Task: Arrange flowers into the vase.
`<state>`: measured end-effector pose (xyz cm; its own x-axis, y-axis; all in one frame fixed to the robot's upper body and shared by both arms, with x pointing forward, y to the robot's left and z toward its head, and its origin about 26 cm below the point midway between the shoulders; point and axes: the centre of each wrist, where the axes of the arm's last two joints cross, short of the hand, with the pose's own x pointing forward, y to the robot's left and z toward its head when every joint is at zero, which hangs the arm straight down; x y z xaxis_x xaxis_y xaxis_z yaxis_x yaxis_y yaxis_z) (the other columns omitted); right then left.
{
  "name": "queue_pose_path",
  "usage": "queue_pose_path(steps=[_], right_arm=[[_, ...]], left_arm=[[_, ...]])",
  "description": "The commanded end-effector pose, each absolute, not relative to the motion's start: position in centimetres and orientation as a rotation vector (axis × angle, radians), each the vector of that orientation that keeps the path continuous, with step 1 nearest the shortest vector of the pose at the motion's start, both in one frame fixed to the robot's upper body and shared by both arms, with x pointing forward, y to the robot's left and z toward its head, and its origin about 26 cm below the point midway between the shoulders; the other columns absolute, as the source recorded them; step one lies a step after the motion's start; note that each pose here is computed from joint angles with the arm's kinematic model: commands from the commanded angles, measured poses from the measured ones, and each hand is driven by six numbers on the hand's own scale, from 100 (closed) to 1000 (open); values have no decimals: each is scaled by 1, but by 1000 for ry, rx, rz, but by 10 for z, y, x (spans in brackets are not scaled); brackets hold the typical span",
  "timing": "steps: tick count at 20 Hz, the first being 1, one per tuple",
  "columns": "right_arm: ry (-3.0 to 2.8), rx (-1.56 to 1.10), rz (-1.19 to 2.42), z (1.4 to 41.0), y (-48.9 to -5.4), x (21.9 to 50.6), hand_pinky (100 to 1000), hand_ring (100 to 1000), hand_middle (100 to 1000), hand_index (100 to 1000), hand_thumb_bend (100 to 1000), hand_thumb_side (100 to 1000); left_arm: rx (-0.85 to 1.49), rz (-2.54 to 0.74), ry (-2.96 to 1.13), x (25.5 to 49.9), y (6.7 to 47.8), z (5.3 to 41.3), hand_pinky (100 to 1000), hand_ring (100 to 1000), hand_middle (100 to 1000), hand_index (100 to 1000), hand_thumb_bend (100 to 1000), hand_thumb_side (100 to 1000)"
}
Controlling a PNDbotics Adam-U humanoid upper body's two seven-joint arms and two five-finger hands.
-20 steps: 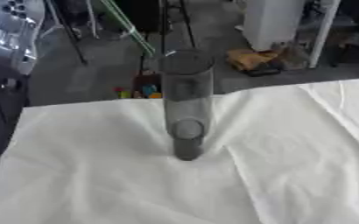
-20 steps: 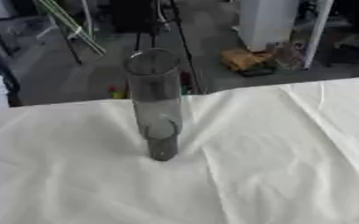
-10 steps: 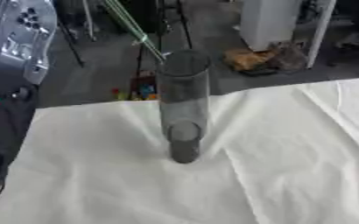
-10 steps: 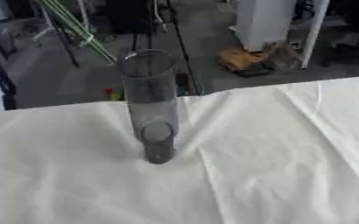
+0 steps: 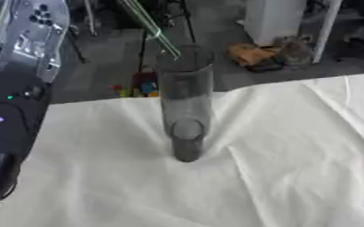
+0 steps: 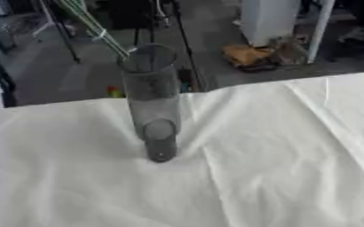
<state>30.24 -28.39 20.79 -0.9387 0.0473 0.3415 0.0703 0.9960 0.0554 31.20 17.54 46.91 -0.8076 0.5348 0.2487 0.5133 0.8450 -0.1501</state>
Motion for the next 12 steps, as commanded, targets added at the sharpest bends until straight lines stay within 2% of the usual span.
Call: queue_pose_path(steps=[1,12], right_arm=[[-2821,-75,-69,215,-283,300,868,826,669,904,100,1000],[-2823,-70,-59,215,-281,301,870,828,668,906,100,1000]], left_arm=[[-779,69,-2809,305,177,480,100,100,100,100,190,203],[-717,1,-2866,303,175,478,100,100,100,100,173,206]])
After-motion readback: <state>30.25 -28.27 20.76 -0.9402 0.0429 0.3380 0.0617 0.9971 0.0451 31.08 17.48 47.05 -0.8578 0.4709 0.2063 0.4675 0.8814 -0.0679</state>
